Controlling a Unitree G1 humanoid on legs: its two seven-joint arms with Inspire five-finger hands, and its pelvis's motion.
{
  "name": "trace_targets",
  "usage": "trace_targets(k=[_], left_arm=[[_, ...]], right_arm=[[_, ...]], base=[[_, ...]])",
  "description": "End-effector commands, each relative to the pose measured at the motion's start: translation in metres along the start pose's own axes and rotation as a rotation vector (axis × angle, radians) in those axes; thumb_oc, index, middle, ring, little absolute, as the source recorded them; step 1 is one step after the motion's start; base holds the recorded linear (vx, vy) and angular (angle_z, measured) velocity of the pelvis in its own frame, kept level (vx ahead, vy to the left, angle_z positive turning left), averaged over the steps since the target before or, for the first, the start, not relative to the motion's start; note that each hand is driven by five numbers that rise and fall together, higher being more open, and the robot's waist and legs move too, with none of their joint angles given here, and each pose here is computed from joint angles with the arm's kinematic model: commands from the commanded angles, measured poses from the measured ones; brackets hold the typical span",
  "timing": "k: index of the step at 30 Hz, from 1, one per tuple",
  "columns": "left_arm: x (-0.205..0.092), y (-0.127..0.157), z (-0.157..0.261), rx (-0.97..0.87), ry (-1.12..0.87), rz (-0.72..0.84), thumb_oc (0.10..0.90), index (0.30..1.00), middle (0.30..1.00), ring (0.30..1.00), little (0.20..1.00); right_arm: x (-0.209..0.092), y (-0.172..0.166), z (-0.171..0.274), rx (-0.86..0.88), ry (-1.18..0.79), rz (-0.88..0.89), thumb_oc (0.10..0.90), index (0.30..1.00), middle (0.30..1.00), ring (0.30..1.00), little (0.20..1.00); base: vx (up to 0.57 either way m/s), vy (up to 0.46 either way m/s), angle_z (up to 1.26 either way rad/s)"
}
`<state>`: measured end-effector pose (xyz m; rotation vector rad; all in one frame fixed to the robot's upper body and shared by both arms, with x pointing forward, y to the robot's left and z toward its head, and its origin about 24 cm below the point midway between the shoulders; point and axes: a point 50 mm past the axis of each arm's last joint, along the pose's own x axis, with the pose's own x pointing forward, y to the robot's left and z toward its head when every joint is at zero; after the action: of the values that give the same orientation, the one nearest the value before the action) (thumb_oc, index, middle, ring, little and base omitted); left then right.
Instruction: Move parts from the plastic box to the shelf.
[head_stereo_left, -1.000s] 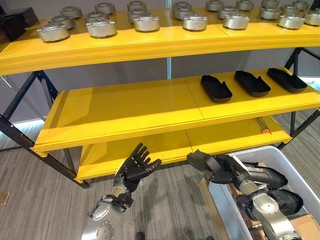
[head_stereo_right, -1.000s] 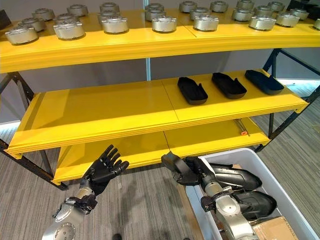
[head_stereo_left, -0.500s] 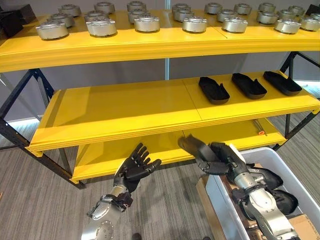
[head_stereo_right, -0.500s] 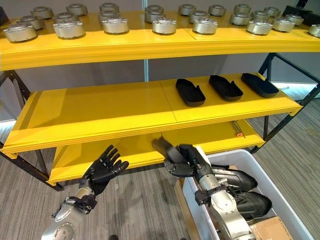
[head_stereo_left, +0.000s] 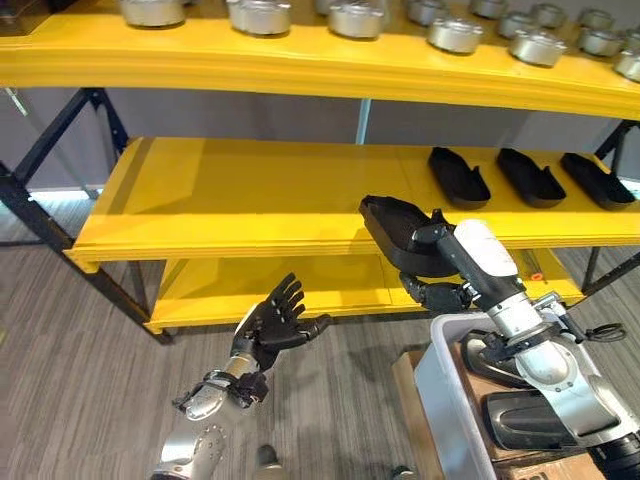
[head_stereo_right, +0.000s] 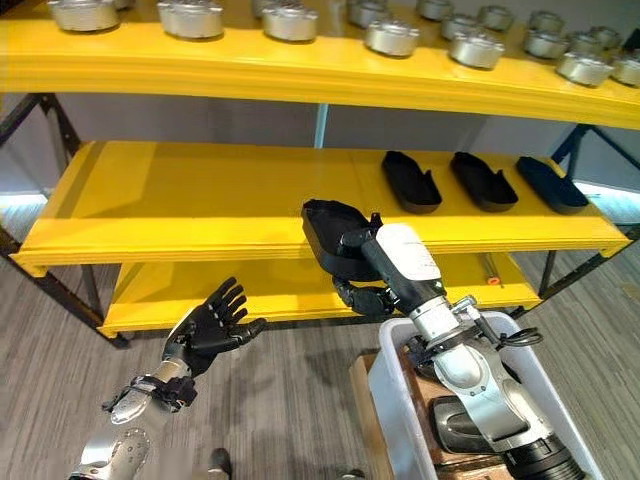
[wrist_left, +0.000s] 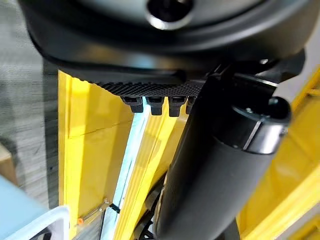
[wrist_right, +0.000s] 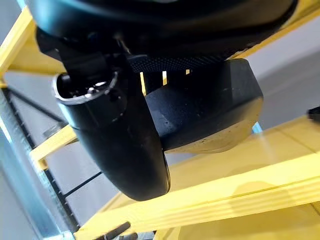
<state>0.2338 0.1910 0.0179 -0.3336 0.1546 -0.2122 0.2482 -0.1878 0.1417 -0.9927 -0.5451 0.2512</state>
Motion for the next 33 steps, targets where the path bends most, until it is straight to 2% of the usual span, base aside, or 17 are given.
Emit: trace_targets(k=[1, 8, 15, 23, 24, 33], left_arm=[[0.008, -0.009, 0.050, 0.054, -0.275, -0.062, 0.900, 1.000, 1.000, 1.000, 1.000], [0.006, -0.011, 0.043, 0.066, -0.227, -0.106, 0.900, 1.000, 1.000, 1.000, 1.000], [0.009, -0.030, 0.033, 0.076, -0.174, -0.237, 0.900, 1.000, 1.000, 1.000, 1.000], [0.001, -0.035, 0.033, 0.047, -0.152, -0.283, 0.900, 1.000, 1.000, 1.000, 1.000], [-0.002, -0.033, 0.034, -0.009, -0.153, -0.273, 0.900, 1.000, 1.000, 1.000, 1.000], [-0.007, -0.033, 0.048, 0.030, -0.213, -0.326, 0.900, 1.000, 1.000, 1.000, 1.000]], right_arm=[[0.023, -0.050, 0.034, -0.079, -0.234, -0.268, 0.400, 0.300, 0.300, 0.300, 0.300], [0.028, -0.034, 0.033, -0.037, -0.198, -0.225, 0.400, 0.300, 0.300, 0.300, 0.300], [0.019, -0.015, 0.028, -0.037, -0.128, -0.175, 0.400, 0.300, 0.300, 0.300, 0.300], [0.016, -0.018, 0.015, -0.111, -0.071, -0.135, 0.400, 0.300, 0.300, 0.300, 0.300], [0.016, -0.020, 0.012, -0.112, -0.057, -0.137, 0.400, 0.300, 0.300, 0.300, 0.300], [0.010, -0.016, 0.009, -0.112, -0.036, -0.121, 0.400, 0.300, 0.300, 0.300, 0.300]], base=[[0.03, -0.028, -0.07], [0.13, -0.162, -0.01], [0.24, -0.225, 0.28], [0.26, -0.239, 0.28], [0.31, -0.221, -0.03], [0.17, -0.230, 0.14]])
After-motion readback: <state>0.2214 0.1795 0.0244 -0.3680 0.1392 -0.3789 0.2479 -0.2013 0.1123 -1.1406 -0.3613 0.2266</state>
